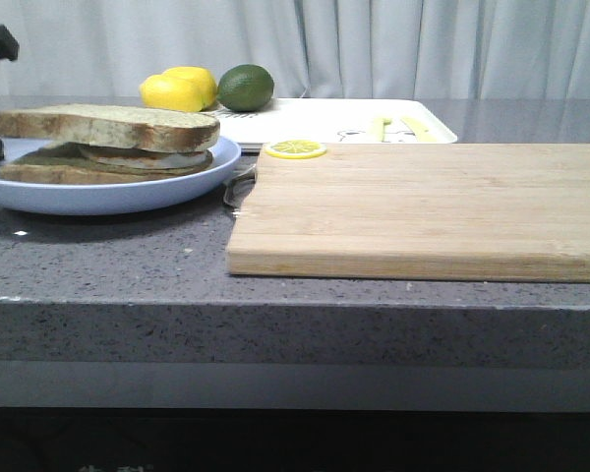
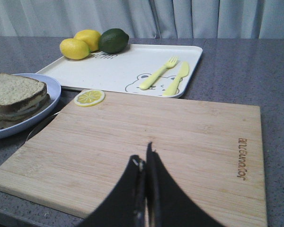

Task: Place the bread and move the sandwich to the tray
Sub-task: 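Grasp the rim of the blue plate with the left gripper, then lift the plate and carry it onto the white tray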

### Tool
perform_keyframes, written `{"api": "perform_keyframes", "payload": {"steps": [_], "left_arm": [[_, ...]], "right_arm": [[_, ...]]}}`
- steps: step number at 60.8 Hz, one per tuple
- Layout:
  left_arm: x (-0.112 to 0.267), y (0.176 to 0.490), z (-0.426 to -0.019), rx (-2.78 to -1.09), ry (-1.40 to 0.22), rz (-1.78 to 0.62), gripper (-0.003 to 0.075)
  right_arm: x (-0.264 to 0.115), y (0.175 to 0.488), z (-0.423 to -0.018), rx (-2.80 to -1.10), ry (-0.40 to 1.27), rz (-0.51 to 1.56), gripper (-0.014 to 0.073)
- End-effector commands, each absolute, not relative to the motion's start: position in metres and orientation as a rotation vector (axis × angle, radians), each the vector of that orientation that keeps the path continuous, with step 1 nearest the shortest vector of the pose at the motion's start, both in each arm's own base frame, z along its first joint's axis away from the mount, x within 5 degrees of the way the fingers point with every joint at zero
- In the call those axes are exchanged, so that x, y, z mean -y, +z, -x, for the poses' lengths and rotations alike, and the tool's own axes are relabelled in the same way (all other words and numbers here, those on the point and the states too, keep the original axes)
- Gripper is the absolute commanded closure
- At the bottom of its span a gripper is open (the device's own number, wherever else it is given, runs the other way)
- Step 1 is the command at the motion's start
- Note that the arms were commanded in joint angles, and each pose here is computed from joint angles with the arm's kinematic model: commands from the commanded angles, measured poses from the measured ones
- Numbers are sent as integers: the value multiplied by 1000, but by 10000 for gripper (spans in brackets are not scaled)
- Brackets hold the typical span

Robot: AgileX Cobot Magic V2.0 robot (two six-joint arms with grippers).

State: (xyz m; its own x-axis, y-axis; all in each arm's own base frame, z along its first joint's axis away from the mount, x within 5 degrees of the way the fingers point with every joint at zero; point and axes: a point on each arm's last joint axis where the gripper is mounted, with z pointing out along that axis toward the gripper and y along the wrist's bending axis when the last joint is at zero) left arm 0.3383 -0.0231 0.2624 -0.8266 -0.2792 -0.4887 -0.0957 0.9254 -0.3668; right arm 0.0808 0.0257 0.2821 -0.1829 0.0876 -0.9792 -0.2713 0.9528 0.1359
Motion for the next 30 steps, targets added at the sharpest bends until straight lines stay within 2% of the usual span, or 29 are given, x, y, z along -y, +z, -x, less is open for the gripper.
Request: {"api": "perform_keyframes", "payload": {"steps": [1, 13, 30], "left_arm": [[19, 296, -343, -2399, -531, 257, 740], [23, 317, -346, -2309, -735, 236, 740], [28, 355, -363, -2192, -749, 171, 741]], "right_arm": [[-23, 296, -82, -1643, 305, 104, 664], [-23, 296, -82, -1643, 305, 104, 664], [-23, 296, -82, -1644, 305, 104, 664]]}}
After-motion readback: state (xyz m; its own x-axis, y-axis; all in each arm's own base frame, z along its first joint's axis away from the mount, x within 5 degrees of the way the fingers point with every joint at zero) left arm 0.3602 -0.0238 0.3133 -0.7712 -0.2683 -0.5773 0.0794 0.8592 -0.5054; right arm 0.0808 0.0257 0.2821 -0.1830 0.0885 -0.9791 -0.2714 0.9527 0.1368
